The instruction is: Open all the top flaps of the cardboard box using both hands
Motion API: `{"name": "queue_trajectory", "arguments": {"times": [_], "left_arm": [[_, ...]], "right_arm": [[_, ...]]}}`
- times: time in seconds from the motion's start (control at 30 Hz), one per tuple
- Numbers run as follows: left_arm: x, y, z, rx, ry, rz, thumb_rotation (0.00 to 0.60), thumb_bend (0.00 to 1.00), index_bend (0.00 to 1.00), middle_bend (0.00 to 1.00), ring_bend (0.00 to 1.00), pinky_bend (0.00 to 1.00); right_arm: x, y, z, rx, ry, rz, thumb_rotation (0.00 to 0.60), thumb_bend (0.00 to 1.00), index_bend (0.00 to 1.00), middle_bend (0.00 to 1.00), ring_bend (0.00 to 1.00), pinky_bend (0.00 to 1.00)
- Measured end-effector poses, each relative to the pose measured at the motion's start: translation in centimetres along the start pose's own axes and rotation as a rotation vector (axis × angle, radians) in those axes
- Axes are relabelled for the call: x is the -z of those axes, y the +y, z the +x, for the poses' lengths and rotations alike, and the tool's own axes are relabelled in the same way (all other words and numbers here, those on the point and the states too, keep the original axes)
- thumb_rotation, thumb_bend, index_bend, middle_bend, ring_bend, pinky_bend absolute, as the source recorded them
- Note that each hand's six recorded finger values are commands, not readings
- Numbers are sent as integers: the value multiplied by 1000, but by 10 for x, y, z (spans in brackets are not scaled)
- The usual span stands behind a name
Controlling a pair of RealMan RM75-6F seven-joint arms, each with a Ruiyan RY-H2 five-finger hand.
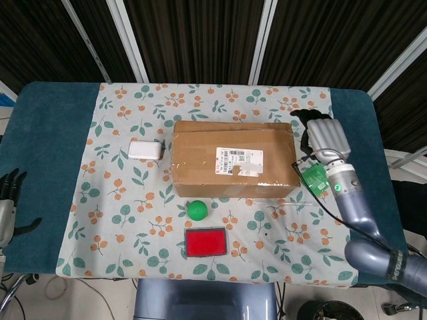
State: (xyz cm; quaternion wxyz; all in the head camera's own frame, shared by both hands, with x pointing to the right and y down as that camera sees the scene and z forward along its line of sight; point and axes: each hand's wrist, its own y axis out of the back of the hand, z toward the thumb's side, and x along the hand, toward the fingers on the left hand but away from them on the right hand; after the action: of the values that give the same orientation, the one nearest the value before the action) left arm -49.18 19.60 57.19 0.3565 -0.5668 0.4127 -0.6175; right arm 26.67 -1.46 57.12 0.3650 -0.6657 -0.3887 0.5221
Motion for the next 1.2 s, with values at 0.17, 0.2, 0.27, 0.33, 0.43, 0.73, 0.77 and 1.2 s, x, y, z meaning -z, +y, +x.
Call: {"name": "queue_trajectory", "arguments": {"times": [0.17,0.2,0.27,0.33,0.43,0.73,0.77,1.2], "left_arm": [[1,-1,2,4,8,-4,600,107,0,0,0,0],[1,-1,2,5,9,-4,600,107,0,0,0,0],[1,-1,2,6,12,-6,600,107,0,0,0,0],[2,-2,3,8,17,-11,600,107,0,0,0,0],[3,-2,4,10,22,-16,600,107,0,0,0,0],[4,-2,5,16,25,-22,600,107,0,0,0,0],[4,-2,5,17,26,-23,600,107,0,0,0,0],[5,-2,7,20,32,-33,600,107,0,0,0,0]], "right_arm": [[-15,-12,-29,-32,-6,-18,600,1000,246,272,232,297],[-17,-13,-33,-38,-9,-24,600,1000,253,281,240,297],[-21,-18,-40,-51,-16,-33,600,1000,278,311,267,297],[-24,-23,-44,-63,-20,-39,600,1000,307,336,290,297],[-28,-30,-49,-77,-25,-40,600,1000,342,393,348,297],[-34,-40,-53,-96,-26,-39,600,1000,359,430,384,297],[-34,-42,-53,-99,-27,-43,600,1000,360,430,384,297],[-33,-55,-53,-146,-43,-40,600,1000,452,538,427,306]]}}
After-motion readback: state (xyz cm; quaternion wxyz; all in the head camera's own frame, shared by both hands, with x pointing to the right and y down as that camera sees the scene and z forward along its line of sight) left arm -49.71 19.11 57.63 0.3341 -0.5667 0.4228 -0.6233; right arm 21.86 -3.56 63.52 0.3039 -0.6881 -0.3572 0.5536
